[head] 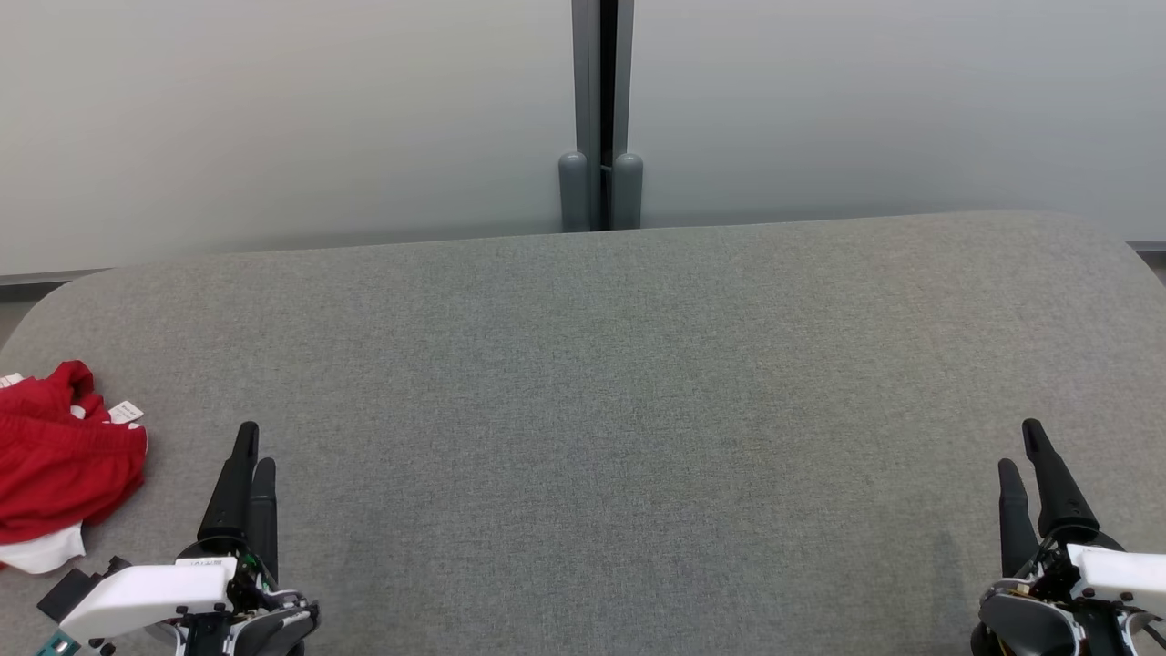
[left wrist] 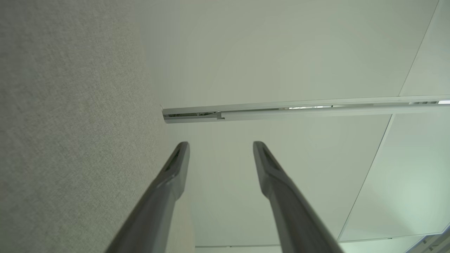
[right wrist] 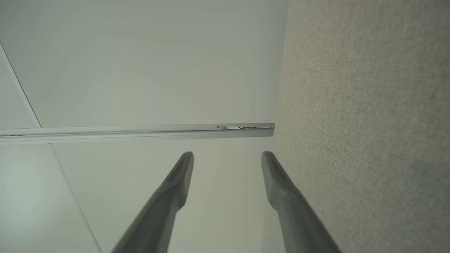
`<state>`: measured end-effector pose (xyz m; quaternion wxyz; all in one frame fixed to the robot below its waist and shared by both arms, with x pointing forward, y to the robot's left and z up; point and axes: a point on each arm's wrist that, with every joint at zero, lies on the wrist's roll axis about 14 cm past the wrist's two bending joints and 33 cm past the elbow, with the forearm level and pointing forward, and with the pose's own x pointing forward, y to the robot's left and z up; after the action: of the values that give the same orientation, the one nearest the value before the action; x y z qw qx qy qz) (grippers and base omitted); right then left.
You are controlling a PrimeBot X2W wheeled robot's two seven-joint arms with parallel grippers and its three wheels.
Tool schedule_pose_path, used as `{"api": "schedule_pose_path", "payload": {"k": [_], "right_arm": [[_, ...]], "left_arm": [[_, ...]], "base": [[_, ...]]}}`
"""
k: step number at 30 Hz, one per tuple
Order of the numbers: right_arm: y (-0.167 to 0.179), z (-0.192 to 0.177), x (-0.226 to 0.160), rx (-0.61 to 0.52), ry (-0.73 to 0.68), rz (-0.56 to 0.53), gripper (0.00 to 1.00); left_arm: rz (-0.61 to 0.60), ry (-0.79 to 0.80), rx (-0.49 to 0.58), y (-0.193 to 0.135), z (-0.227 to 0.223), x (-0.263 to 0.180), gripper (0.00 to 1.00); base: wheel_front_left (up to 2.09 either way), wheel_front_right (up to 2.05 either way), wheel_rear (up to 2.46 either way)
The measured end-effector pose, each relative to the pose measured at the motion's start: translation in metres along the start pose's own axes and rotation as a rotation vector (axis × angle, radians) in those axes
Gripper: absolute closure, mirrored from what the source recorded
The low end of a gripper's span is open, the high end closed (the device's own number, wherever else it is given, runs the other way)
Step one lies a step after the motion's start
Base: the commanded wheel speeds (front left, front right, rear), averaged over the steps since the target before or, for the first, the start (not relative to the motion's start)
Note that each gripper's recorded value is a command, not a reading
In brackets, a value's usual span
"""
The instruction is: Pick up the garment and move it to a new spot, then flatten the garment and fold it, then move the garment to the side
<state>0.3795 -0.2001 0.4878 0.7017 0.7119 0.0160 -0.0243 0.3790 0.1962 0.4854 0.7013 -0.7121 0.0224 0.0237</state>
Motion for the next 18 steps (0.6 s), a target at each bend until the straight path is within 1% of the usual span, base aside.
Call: {"api": "schedule_pose_path", "payload": {"k": [4, 7, 11, 18], "right_arm": [[0.005, 0.002, 0.001, -0.02, -0.013, 0.015, 0.0], [0.007, 0.003, 0.001, -0.056, -0.02, 0.02, 0.0], [0.009, 0.004, 0.0, -0.131, -0.023, 0.022, 0.0], [0.019, 0.008, -0.001, -0.302, -0.034, 0.047, 0.0]], "left_arm": [[-0.006, 0.0, 0.011, -0.002, -0.003, 0.001, 0.0], [-0.016, 0.0, 0.035, -0.006, -0.006, 0.004, 0.0], [-0.025, -0.004, 0.104, -0.01, -0.006, 0.005, 0.0], [-0.076, -0.02, 0.279, -0.029, -0.005, 0.009, 0.0]], "base": [[0.0, 0.0, 0.0], [0.0, 0.0, 0.0], [0.0, 0.0, 0.0], [0.0, 0.0, 0.0]]}}
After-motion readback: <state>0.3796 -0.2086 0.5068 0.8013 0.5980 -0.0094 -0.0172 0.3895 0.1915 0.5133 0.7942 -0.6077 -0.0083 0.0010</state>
